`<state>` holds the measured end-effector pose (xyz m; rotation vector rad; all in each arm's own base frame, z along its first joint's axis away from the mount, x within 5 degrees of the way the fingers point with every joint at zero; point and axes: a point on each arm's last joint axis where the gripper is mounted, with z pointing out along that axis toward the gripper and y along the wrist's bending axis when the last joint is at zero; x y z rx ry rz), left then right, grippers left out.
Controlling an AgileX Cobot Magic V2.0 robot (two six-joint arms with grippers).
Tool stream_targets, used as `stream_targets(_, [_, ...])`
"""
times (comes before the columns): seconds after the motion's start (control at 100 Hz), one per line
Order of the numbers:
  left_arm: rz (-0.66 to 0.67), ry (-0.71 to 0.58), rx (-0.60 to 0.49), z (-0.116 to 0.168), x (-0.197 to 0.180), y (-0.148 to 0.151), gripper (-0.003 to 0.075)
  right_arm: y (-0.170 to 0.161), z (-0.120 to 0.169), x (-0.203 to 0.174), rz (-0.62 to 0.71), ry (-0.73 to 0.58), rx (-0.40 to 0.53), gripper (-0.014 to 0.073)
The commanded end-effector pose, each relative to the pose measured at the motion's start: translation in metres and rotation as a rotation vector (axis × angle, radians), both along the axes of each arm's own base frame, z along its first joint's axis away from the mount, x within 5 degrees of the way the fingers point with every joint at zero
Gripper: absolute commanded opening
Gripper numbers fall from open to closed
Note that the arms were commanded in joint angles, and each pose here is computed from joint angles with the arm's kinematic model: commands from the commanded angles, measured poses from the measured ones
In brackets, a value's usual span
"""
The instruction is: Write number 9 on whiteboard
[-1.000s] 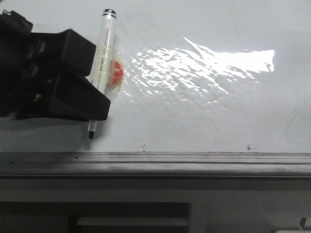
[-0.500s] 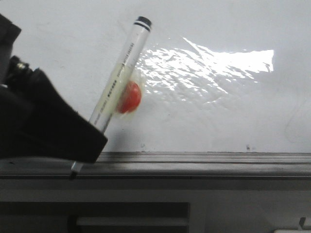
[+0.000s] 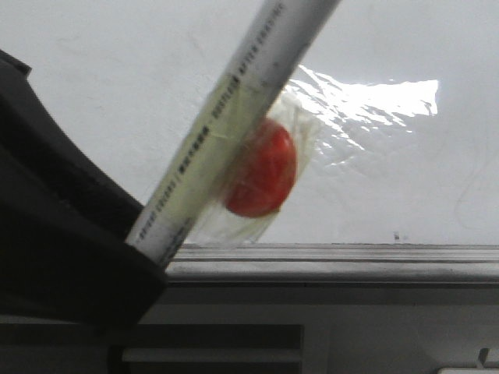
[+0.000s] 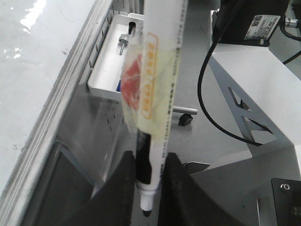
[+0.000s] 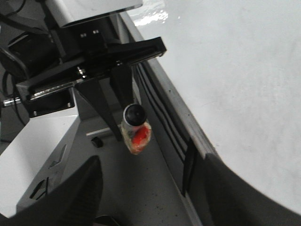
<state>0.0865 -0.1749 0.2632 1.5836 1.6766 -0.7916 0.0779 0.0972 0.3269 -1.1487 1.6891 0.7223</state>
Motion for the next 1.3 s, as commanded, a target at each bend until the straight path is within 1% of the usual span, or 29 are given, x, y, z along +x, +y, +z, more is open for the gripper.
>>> stream_targets(0.0, [0.004, -0.014, -0.072, 0.016, 0.0, -0.003, -0.002, 0.009, 0.012, 0.006, 0.034, 0.003, 0.062, 0.0408])
stream_targets(0.08, [-0.004, -0.027, -0.071, 0.016, 0.0, -0.003, -0.002, 0.018, 0.009, 0.01, 0.074, 0.021, 0.045, 0.0408])
stream_targets(0.16, [-0.036, -0.08, -0.066, 0.016, 0.0, -0.003, -0.002, 0.027, 0.008, 0.014, 0.121, 0.007, 0.023, 0.0409])
stream_targets(0.24, [-0.048, -0.112, -0.065, 0.016, 0.0, -0.003, -0.002, 0.037, 0.006, 0.02, 0.134, 0.012, 0.013, 0.041])
stream_targets(0.47, [-0.041, -0.116, -0.067, 0.016, 0.001, -0.003, -0.002, 0.065, 0.001, 0.031, 0.171, 0.011, -0.013, 0.041])
stream_targets(0.68, [-0.041, -0.115, -0.068, 0.016, 0.001, -0.003, -0.002, 0.083, -0.006, 0.038, 0.202, 0.05, -0.044, 0.04])
stream_targets(0.73, [-0.039, -0.111, -0.071, 0.017, 0.001, -0.003, -0.002, 0.085, -0.009, 0.04, 0.204, 0.063, -0.052, 0.0365])
stream_targets(0.78, [-0.036, -0.105, -0.075, 0.017, 0.001, -0.004, -0.002, 0.086, -0.011, 0.04, 0.206, 0.07, -0.056, 0.0296])
stream_targets(0.8, [-0.034, -0.102, -0.078, 0.017, 0.001, -0.004, -0.002, 0.086, -0.012, 0.041, 0.208, 0.073, -0.058, 0.0244])
stream_targets(0.83, [-0.033, -0.099, -0.08, 0.017, 0.001, -0.004, -0.002, 0.086, -0.011, 0.04, 0.209, 0.075, -0.057, 0.02])
stream_targets(0.84, [-0.032, -0.099, -0.081, 0.017, 0.001, -0.004, -0.002, 0.086, -0.011, 0.04, 0.209, 0.075, -0.057, 0.0152])
stream_targets(0.87, [-0.032, -0.099, -0.081, 0.017, 0.001, -0.004, -0.002, 0.086, -0.011, 0.04, 0.209, 0.075, -0.057, 0.0102])
stream_targets(0.9, [-0.032, -0.099, -0.081, 0.017, 0.001, -0.004, -0.002, 0.086, -0.011, 0.04, 0.209, 0.075, -0.057, 0.0031])
stream_targets(0.93, [-0.032, -0.098, -0.081, 0.017, 0.001, -0.004, -0.002, 0.086, -0.011, 0.04, 0.209, 0.075, -0.057, -0.0058])
stream_targets(0.94, [-0.032, -0.097, -0.082, 0.017, 0.001, -0.004, -0.002, 0.086, -0.011, 0.04, 0.208, 0.076, -0.055, -0.0073])
stream_targets(0.98, [-0.027, -0.093, -0.087, 0.018, 0.001, -0.004, -0.0014, 0.086, -0.011, 0.04, 0.207, 0.078, -0.055, -0.0055])
stream_targets(1.03, [-0.016, -0.076, -0.102, 0.019, 0.001, -0.004, 0.0027, 0.086, -0.011, 0.04, 0.207, 0.078, -0.055, -0.005])
stream_targets(1.08, [0.007, -0.054, -0.126, 0.022, 0.0, -0.004, 0.0097, 0.086, -0.011, 0.04, 0.203, 0.093, -0.05, -0.005])
stream_targets(1.11, [0.021, -0.043, -0.139, 0.024, 0.0, -0.002, 0.0162, 0.086, -0.008, 0.041, 0.186, 0.12, -0.041, -0.005])
stream_targets(1.12, [0.024, -0.041, -0.142, 0.025, -0.001, -0.002, 0.0162, 0.085, -0.008, 0.041, 0.182, 0.131, -0.039, -0.005])
stream_targets(1.14, [0.034, -0.031, -0.158, 0.028, -0.002, 0.0, 0.0218, 0.085, -0.006, 0.042, 0.169, 0.148, -0.038, -0.005])
stream_targets(1.17, [0.052, -0.026, -0.176, 0.031, -0.004, 0.003, 0.0276, 0.084, -0.001, 0.043, 0.167, 0.165, -0.049, -0.005])
stream_targets(1.2, [0.068, -0.022, -0.196, 0.035, -0.005, 0.005, 0.0343, 0.081, 0.003, 0.044, 0.162, 0.167, -0.085, -0.005])
stream_targets(1.23, [0.088, -0.018, -0.224, 0.041, -0.008, 0.01, 0.0391, 0.078, 0.008, 0.046, 0.15, 0.173, -0.121, -0.005])
stream_targets(1.24, [0.094, -0.019, -0.231, 0.042, -0.008, 0.01, 0.0401, 0.078, 0.011, 0.046, 0.145, 0.188, -0.125, -0.005])
stream_targets(1.25, [0.099, -0.019, -0.237, 0.043, -0.008, 0.011, 0.042, 0.076, 0.012, 0.048, 0.138, 0.178, -0.15, -0.005])
stream_targets(1.26, [0.105, -0.018, -0.249, 0.045, -0.009, 0.013, 0.0429, 0.075, 0.013, 0.047, 0.134, 0.199, -0.161, -0.005])
stream_targets(1.28, [0.118, -0.021, -0.272, 0.049, -0.011, 0.016, 0.0452, 0.072, 0.02, 0.049, 0.119, 0.179, -0.201, -0.005])
stream_targets(1.29, [0.123, -0.025, -0.28, 0.051, -0.012, 0.018, 0.0458, 0.071, 0.022, 0.049, 0.112, 0.197, -0.214, -0.005])
